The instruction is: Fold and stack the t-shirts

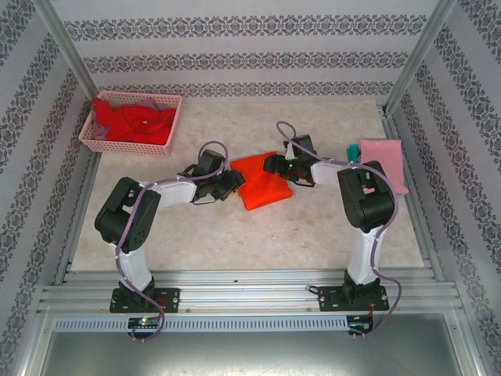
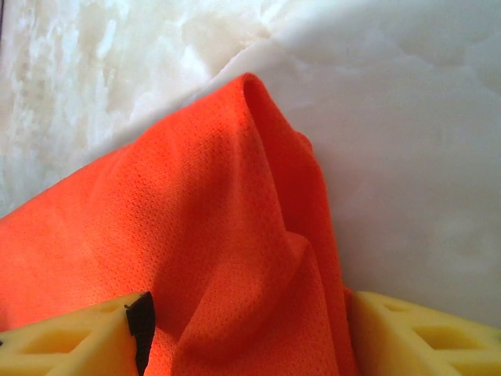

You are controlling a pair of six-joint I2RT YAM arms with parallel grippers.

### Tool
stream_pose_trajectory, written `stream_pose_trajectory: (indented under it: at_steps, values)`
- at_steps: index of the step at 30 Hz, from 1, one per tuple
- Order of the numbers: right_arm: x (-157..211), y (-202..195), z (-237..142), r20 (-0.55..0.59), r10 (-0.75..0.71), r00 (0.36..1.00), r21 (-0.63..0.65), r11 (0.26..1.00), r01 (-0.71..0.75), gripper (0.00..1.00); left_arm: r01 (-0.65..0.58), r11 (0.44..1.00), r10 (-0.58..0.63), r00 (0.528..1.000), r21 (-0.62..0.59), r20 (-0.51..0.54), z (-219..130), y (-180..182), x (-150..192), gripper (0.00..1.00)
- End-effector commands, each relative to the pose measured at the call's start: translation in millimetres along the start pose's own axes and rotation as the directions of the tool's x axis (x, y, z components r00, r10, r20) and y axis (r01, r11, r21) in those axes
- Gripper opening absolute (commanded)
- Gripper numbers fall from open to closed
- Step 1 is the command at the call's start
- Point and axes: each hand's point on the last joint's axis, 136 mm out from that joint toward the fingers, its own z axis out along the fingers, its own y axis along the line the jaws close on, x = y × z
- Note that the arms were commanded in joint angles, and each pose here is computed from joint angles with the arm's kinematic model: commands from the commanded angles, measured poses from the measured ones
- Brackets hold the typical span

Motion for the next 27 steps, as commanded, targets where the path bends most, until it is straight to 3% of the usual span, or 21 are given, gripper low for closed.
stream_pose_trajectory:
  at_steps: [1, 4, 7, 16, 21, 27]
  values:
    - [22.5, 0.3, 4.2, -0.055, 0.034, 0.998, -0.015, 0.999, -0.035, 0.67, 0.027, 0.996, -0.028, 1.0, 0.08, 0.013, -7.7, -20.5, -1.0, 0.52]
    - [26.0, 0.1, 6.4, -0.059, 0.04, 0.997, -0.015, 0.999, -0.041, 0.67, 0.051, 0.994, -0.051, 0.999, 0.101, -0.007, -1.4, -20.6, 1.6, 0.5]
    - [29.5, 1.4, 7.7, -0.066, 0.045, 0.997, -0.02, 0.999, -0.047, 0.67, 0.079, 0.987, -0.076, 0.997, 0.138, -0.027, 6.0, -23.4, 3.4, 0.36]
    - [32.8, 5.8, 5.5, -0.075, 0.054, 0.996, -0.033, 0.998, -0.056, 0.67, 0.113, 0.984, -0.108, 0.993, 0.138, -0.044, 20.0, -11.2, 6.9, 0.43]
    - [43.8, 13.6, 6.8, -0.096, 0.076, 0.992, -0.063, 0.995, -0.082, 0.67, 0.14, 0.966, -0.134, 0.99, 0.216, -0.043, 25.2, -23.5, 1.5, 0.28]
    - [59.8, 30.7, 4.0, -0.127, 0.117, 0.985, -0.153, 0.979, -0.136, 0.67, 0.109, 0.97, -0.103, 0.994, 0.218, -0.04, 30.1, -28.7, -2.7, 0.22]
